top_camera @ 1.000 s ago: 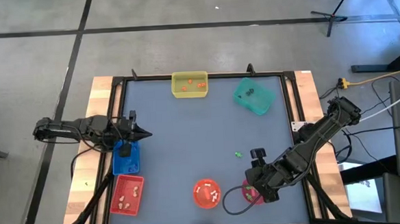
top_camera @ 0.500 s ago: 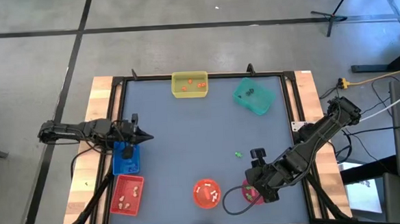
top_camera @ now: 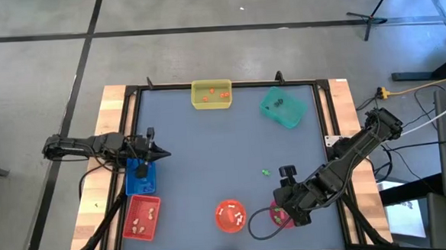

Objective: Sort Halloween decoration
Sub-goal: Put the green skeleton toy into the pink bowl

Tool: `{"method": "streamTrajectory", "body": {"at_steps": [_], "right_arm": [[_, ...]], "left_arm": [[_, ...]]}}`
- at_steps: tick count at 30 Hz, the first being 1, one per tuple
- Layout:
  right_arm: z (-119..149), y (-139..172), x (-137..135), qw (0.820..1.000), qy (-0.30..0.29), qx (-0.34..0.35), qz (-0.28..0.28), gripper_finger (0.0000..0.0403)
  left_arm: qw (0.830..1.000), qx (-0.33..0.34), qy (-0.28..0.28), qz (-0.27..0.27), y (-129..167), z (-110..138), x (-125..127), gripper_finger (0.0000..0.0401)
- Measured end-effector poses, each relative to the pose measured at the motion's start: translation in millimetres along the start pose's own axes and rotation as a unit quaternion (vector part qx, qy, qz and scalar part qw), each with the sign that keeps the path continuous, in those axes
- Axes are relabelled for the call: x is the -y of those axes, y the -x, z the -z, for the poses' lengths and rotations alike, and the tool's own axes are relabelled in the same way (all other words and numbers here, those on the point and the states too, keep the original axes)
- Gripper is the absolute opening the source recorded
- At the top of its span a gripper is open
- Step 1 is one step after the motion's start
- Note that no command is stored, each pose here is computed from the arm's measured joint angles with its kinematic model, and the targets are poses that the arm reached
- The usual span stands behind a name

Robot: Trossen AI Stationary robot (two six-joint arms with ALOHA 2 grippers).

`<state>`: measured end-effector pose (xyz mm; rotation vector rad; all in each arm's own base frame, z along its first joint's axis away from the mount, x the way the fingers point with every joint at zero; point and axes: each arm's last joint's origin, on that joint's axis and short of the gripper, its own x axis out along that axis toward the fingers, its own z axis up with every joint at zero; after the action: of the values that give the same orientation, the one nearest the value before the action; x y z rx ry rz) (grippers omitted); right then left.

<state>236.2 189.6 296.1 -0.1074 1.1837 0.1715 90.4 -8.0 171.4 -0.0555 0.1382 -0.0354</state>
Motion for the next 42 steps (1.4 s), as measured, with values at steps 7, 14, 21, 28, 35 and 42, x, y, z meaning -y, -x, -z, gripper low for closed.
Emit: {"method": "streamTrajectory", "body": {"at_steps": [7,14,21,28,35,42], "right_arm": [[0.1,-0.1,0.0,1.0,0.0,0.0,0.0,0.0182],[0.1,-0.1,0.0,1.0,0.0,0.0,0.0,0.0182],[0.0,0.0,0.0,1.0,0.0,0.0,0.0,0.0182],[0.1,-0.1,0.0,1.0,0.0,0.0,0.0,0.0182],[0.1,-0.1,0.1,1.0,0.0,0.0,0.0,0.0182],[0.0,0.0,0.0,1.0,0.0,0.0,0.0,0.0182]], "left_arm": [[1.0,-0.002,0.0,0.031,0.1,0.1,1.8,0.0],[1.0,-0.002,-0.007,0.03,0.1,0.1,1.7,0.0],[0.999,-0.003,-0.013,0.029,0.0,0.4,1.7,0.0],[0.999,-0.009,-0.014,0.028,0.1,1.5,1.6,0.0],[0.999,-0.011,-0.014,0.028,0.1,1.8,1.5,0.0],[0.999,-0.012,-0.017,0.027,0.1,1.9,1.5,0.0]]}}
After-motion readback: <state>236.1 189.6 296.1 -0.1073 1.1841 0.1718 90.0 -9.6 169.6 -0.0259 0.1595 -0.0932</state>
